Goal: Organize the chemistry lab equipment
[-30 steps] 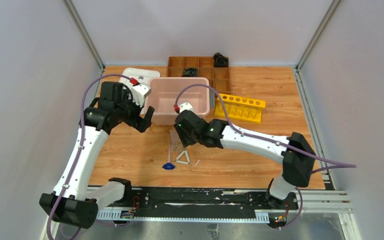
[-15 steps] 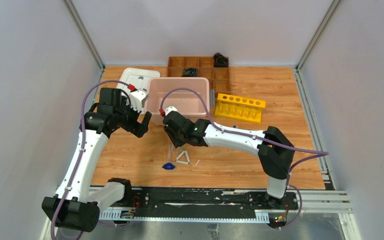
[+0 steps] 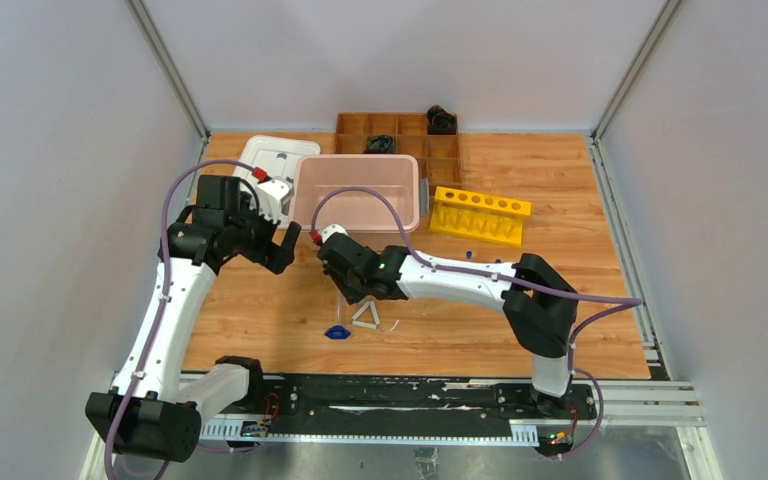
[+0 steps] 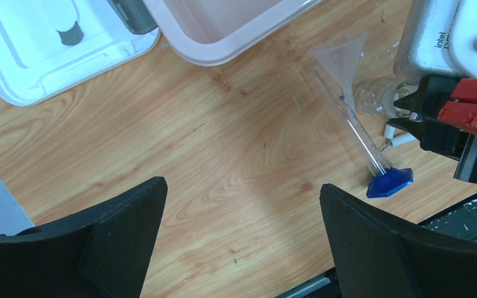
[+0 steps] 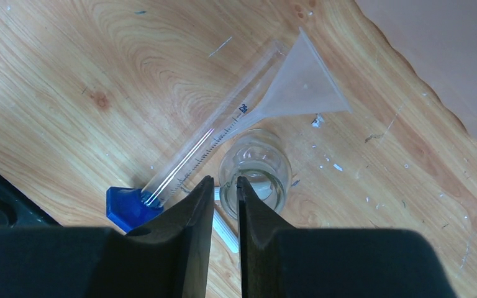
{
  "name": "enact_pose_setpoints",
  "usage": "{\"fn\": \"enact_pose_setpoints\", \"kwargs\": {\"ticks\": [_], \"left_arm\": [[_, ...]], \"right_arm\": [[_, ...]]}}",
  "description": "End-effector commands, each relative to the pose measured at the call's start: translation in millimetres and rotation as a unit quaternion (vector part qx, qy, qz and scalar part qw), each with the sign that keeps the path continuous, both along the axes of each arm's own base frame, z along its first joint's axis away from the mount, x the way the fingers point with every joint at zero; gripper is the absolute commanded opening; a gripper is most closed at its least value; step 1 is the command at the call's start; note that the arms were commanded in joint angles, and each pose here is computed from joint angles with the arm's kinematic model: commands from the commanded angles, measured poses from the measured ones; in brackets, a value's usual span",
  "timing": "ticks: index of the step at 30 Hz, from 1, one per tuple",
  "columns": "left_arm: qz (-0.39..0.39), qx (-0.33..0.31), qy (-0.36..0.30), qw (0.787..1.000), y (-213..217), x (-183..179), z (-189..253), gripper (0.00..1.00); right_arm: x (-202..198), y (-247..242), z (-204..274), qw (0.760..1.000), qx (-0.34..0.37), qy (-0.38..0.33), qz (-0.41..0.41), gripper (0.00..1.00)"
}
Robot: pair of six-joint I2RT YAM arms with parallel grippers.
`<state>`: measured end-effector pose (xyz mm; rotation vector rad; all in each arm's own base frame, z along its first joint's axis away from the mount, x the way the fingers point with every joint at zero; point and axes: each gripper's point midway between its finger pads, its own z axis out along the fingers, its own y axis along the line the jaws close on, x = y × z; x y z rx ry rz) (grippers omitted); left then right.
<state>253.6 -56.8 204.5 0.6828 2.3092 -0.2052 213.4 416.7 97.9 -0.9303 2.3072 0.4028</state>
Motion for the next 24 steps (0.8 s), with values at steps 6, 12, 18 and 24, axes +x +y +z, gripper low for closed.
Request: {"fn": "enact_pose_setpoints", "kwargs": {"ticks": [6,12,18,24], "left_arm": [[-0.001,-0.002,-0.012,1.0,0.7,1.7,5.1,1.0],[-0.001,-0.004,-0.013,1.0,0.4,2.3,6.0,1.0],[-0.003,-0.008,-0.015,1.0,-1.3,3.9,9.3,1.0],[-0.003,-0.012,-0.016,1.0,-3.0,6.0,12.4,1.0]], "right_arm": [[7.5,-6.8,-9.5,0.998,-0.052,-0.021,-0.005,0.13],[15.2,-11.9,12.8,0.997,-0.056,-0.044,-0.006,0.0],[13.8,-18.1,72.2,0.998,-0.018,-0.066,0.004,0.0],[8.7,-32.5,140.9,0.996,0.045,-0.081,0.011,0.0]]}}
